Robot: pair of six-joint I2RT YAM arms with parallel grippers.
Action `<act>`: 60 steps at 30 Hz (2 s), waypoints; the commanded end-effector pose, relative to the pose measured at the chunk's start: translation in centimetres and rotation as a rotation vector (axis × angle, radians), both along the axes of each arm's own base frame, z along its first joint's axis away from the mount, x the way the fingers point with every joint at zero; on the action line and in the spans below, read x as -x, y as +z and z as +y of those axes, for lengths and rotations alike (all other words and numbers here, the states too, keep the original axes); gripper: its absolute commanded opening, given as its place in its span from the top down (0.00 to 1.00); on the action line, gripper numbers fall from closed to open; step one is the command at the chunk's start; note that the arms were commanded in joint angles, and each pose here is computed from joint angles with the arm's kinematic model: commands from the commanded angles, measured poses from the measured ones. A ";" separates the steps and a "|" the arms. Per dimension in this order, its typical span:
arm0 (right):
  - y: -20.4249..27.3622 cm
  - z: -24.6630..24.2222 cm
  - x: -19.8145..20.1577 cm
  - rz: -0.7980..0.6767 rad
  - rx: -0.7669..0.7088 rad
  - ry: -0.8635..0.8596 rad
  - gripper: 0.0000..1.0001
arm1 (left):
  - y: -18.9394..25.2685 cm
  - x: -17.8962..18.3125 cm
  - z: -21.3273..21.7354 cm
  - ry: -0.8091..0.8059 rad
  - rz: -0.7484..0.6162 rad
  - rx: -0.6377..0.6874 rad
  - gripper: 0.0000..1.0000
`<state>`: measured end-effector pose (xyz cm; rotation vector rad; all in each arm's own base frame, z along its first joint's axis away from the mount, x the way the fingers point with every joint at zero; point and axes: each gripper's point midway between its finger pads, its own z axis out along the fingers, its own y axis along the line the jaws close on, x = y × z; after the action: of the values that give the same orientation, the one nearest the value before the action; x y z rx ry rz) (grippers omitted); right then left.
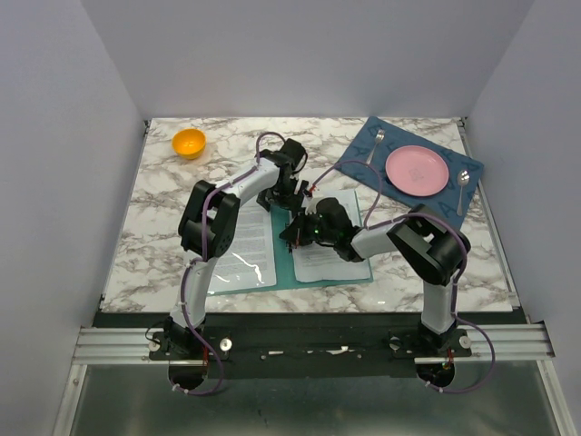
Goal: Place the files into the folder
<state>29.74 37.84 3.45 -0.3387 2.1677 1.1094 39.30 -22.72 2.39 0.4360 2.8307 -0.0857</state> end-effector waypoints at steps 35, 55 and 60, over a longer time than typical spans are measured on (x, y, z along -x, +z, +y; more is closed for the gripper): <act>-12.8 -8.6 7.9 0.453 0.406 -0.123 0.99 | -2.8 0.5 3.7 -0.009 0.036 -0.132 0.09; -14.9 -9.8 7.5 0.542 0.387 -0.152 0.99 | -2.8 0.8 4.1 -0.023 0.043 -0.142 0.10; -15.9 -10.5 7.7 0.592 0.382 -0.169 0.99 | -2.8 0.9 4.3 -0.019 0.051 -0.150 0.10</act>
<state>28.17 37.28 0.45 -0.1284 2.3733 1.2597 39.63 -22.29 2.39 0.4667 2.8025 -0.0889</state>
